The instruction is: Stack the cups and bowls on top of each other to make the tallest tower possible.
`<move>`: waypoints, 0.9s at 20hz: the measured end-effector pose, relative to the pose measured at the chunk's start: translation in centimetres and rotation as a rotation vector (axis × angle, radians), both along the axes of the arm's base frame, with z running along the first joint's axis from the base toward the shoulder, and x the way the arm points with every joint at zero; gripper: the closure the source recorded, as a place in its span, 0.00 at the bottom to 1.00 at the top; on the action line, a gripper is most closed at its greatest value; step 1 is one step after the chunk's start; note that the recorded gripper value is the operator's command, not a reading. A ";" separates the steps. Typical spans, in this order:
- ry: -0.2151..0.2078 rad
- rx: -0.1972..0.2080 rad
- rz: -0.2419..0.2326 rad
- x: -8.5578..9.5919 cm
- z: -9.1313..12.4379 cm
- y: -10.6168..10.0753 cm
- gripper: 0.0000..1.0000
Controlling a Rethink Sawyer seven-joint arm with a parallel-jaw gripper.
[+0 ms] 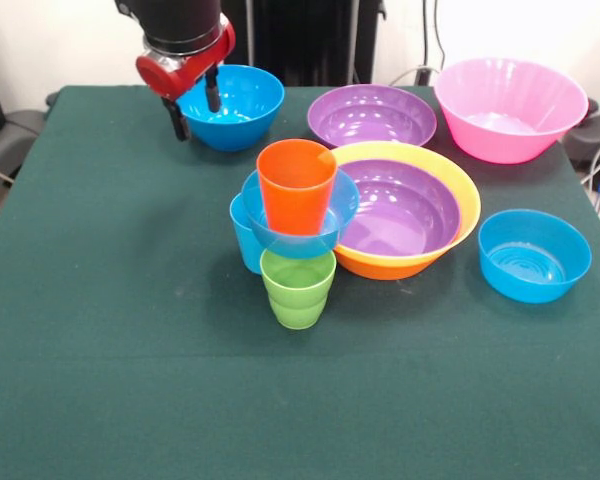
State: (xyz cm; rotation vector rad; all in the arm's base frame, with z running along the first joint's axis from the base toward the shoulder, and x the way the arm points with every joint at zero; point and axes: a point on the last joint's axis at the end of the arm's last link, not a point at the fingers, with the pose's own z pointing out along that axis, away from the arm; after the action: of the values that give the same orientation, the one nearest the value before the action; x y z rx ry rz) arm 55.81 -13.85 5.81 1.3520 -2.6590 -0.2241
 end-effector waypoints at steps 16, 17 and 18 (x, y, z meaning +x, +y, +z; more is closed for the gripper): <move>0.103 0.038 0.021 -3.6 -5.1 1.3 0.00; 0.110 0.038 0.027 -3.9 -5.4 1.5 0.00; 0.127 0.040 0.036 -4.5 -6.2 1.8 0.00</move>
State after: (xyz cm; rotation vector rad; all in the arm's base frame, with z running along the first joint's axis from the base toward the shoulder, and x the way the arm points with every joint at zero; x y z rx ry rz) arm 51.32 -12.04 -0.35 1.3484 -2.5370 -0.3486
